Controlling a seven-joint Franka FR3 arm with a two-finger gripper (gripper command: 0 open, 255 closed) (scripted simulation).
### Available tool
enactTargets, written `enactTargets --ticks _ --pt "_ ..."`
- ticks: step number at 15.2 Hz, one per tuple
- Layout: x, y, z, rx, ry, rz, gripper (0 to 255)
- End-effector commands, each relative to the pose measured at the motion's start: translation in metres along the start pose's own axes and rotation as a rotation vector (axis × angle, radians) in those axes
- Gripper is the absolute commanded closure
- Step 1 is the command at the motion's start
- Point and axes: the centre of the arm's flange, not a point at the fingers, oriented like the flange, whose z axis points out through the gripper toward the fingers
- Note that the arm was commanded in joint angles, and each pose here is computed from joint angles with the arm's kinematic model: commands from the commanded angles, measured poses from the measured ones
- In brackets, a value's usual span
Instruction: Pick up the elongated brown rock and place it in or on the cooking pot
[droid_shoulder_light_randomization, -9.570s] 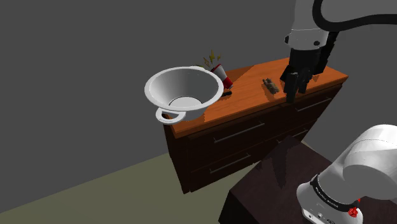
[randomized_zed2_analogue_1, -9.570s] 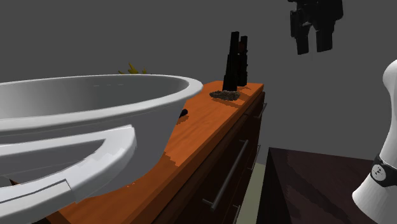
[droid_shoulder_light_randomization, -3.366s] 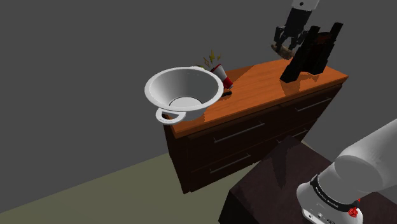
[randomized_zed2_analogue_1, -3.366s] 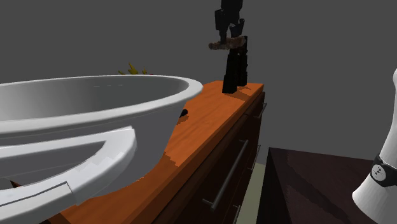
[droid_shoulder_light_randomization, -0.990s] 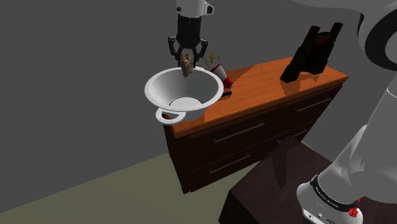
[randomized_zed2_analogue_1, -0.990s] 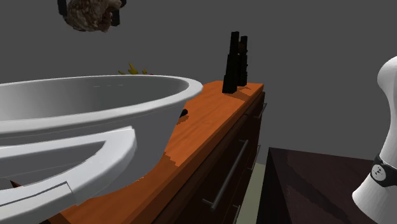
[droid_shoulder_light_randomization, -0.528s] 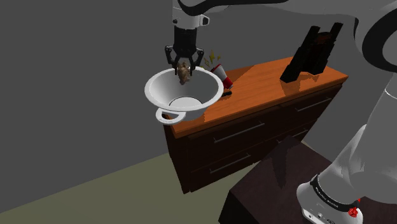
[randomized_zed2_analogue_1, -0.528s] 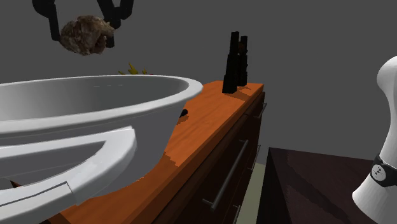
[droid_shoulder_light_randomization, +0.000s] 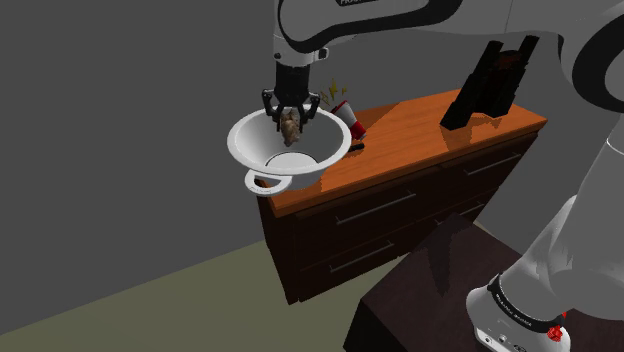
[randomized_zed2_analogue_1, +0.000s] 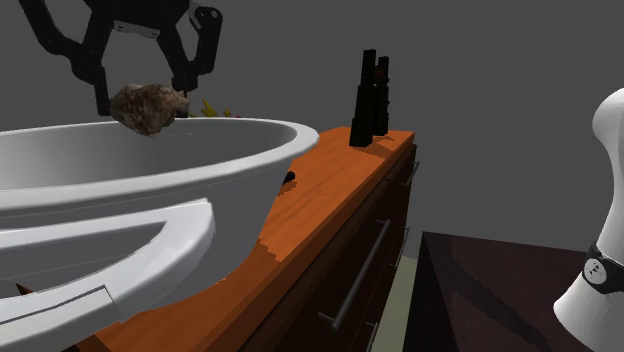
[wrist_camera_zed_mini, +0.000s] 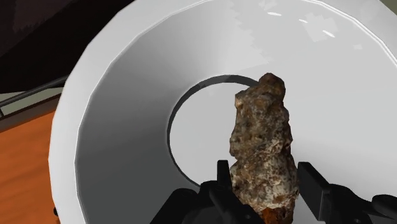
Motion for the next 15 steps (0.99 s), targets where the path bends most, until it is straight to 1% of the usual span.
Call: enactTargets --ticks 1,7,8,13,15 --pt "0.0 0.0 0.002 0.001 0.001 0.0 255" --pt "0.0 0.0 0.002 0.001 0.001 0.0 255" --pt "0.0 0.0 0.002 0.001 0.001 0.0 0" --pt "0.0 0.0 0.002 0.001 0.001 0.0 0" --pt "0.0 0.0 -0.024 0.001 0.001 0.0 0"
